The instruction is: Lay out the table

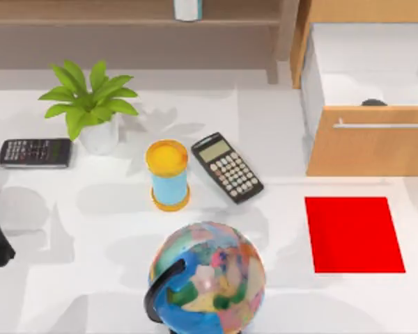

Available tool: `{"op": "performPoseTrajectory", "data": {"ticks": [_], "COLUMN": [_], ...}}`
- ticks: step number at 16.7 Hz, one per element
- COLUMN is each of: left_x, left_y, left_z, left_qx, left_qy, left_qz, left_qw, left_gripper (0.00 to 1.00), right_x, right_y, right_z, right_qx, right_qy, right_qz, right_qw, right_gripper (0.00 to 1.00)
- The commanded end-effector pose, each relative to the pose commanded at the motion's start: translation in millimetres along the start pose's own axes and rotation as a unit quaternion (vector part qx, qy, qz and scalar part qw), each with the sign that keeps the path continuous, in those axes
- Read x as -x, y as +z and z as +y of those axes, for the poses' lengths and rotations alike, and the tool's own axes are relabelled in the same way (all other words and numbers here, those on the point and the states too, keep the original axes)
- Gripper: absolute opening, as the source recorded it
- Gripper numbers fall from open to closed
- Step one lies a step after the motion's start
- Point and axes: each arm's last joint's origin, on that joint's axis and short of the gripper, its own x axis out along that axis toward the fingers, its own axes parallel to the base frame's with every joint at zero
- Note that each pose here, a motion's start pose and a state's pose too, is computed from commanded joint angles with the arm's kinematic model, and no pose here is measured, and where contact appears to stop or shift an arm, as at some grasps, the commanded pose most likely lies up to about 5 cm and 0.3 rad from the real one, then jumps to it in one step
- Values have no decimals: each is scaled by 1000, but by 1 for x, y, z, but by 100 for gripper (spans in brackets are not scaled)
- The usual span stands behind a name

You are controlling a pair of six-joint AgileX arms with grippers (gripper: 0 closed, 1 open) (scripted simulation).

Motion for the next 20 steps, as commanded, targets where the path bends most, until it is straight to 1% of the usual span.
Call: {"op": "performPoseTrajectory", "data": {"ticks": [3,5,8,11,13,15,20], "left_x": [0,0,0,0,0,0,0], "left_y": [0,0,0,0,0,0,0], "left_z": [0,0,0,0,0,0,0], "left_qx": [0,0,0,0,0,0,0], "left_qy": [0,0,0,0,0,0,0], "left_qz": [0,0,0,0,0,0,0], "left_qw": [1000,1000,1000,1000,1000,1000,1000], "left_gripper": [100,100,100,100,100,100,100], "right_x": [-64,-113,-180,-234,-258,-273,-279], "right_y": [41,54,58,48,40,36,35], "right_z": [15,26,40,49,50,50,50], "right_qx": [-8,-11,-12,-14,-17,-20,-22], "right_qy": [-11,-19,-33,-47,-56,-61,-63], "right_qz": [113,182,268,332,360,373,376], "right_qw": [994,983,963,942,931,925,924], "right_gripper": [100,100,100,100,100,100,100]}}
